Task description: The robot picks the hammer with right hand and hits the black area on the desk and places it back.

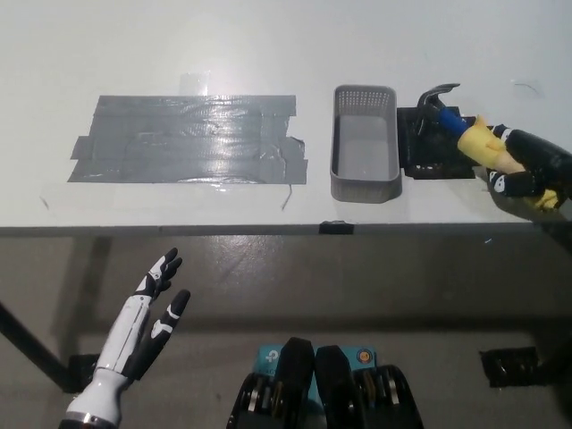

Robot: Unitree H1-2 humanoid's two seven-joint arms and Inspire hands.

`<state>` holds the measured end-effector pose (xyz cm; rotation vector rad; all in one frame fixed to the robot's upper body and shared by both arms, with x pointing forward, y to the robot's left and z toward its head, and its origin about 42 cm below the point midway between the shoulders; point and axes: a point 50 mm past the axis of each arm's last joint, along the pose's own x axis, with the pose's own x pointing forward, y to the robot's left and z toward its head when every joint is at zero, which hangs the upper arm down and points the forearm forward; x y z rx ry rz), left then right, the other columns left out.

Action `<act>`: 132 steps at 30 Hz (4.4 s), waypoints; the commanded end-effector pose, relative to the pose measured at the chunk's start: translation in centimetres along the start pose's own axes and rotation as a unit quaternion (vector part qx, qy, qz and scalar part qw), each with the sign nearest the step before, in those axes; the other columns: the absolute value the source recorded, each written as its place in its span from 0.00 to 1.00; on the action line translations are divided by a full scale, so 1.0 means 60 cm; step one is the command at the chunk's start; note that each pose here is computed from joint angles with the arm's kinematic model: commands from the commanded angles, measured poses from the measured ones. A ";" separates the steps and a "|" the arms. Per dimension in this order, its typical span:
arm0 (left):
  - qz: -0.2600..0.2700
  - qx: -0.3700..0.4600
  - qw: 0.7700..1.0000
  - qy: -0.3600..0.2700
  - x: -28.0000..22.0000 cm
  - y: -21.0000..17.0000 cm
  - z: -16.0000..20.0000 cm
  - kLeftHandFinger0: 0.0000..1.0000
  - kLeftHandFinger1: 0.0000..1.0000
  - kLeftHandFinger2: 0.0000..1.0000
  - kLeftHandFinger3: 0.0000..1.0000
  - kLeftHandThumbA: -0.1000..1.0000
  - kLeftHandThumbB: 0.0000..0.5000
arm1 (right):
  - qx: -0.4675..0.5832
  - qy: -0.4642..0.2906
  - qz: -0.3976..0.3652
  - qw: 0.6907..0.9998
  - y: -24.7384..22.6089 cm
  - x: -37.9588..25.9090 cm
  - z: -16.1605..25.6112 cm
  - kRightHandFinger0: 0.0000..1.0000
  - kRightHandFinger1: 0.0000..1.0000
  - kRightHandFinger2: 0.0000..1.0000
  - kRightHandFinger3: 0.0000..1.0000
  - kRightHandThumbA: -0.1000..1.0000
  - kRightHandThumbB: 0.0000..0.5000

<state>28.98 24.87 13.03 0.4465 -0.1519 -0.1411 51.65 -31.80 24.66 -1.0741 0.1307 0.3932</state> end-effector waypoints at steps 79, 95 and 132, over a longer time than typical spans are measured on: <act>-0.003 0.014 0.999 -0.049 0.032 0.011 0.028 1.00 1.00 1.00 1.00 0.98 0.00 | 0.032 -0.386 -0.266 0.883 -0.014 -0.384 0.240 1.00 1.00 1.00 1.00 1.00 0.83; -0.015 -0.016 1.000 -0.018 0.000 -0.012 0.004 1.00 1.00 1.00 1.00 1.00 0.07 | 0.243 -0.283 -0.189 0.908 0.270 -0.333 0.131 1.00 1.00 1.00 1.00 0.99 0.61; -0.020 -0.020 1.000 0.000 -0.035 -0.022 -0.013 1.00 1.00 1.00 1.00 0.99 0.02 | 0.331 -0.145 -0.120 0.925 0.443 -0.238 0.041 1.00 1.00 1.00 1.00 0.82 0.43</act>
